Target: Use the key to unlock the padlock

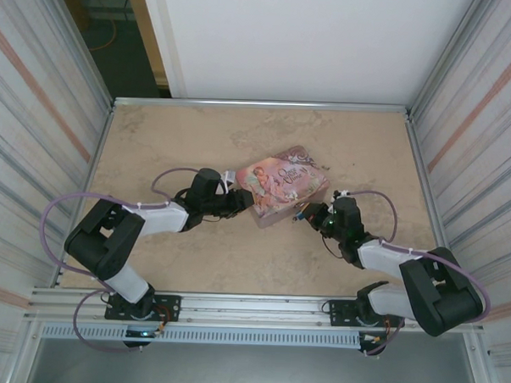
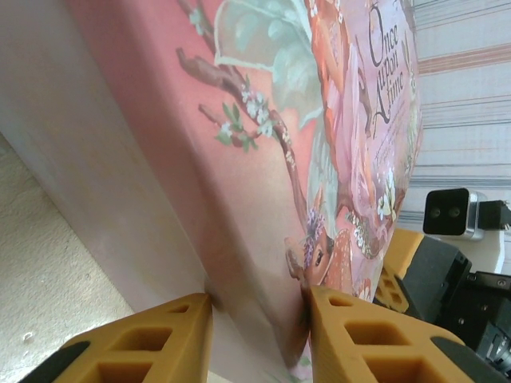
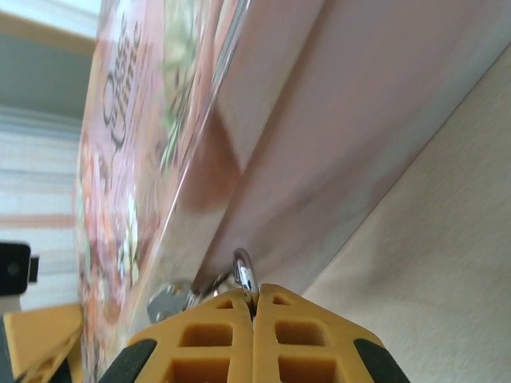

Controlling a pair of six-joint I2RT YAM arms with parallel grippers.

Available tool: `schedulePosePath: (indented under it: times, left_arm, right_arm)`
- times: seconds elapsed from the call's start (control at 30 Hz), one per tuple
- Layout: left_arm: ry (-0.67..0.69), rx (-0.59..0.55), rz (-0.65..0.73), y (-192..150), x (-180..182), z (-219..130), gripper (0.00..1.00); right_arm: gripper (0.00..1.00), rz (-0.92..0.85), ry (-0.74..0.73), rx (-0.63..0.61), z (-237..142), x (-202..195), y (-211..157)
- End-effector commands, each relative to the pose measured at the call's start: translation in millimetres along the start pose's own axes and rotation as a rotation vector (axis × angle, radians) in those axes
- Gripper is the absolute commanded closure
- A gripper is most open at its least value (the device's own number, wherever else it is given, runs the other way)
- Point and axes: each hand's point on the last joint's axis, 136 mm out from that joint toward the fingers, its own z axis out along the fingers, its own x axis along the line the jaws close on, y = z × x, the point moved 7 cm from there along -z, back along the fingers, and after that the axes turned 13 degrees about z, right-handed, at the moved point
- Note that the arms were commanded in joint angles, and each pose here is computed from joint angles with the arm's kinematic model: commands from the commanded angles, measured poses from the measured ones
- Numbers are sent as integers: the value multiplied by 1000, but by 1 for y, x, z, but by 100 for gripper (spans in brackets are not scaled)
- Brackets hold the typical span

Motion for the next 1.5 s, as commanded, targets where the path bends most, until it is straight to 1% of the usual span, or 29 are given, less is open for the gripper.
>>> schedulePosePath:
  times: [0.0, 0.3, 0.53, 0.7, 0.87, 1.1, 1.2, 1.33, 1.47]
  left_arm:
    - [205, 177, -114, -47, 47, 2, 65]
    - [193, 168, -107, -44, 42, 0, 64]
    - [166, 140, -70, -32, 25, -9, 57]
    - [152, 106, -25, -21, 10, -20, 53]
    - [142, 53, 17, -8, -4, -36, 50]
    - [160, -60, 94, 9, -17, -71, 47]
    - [182, -155, 159, 17, -23, -91, 45]
    - [222, -305, 242, 20, -26, -122, 37]
    - [267, -406, 295, 19, -27, -150, 31]
  right_arm:
    - [100, 21, 86, -83, -1, 26, 15]
    - [100, -20, 42, -100, -11, 22, 19]
    - [100, -104, 13, -115, -33, 24, 21]
    - [100, -238, -2, -72, -50, 39, 17]
    - [100, -330, -6, 13, -65, 54, 10]
    - [100, -425, -25, 151, -85, 66, -6]
    - [100, -442, -64, 193, -92, 60, -13]
    - [100, -436, -98, 265, -96, 50, -25]
    - [100, -412, -162, 348, -96, 37, -37]
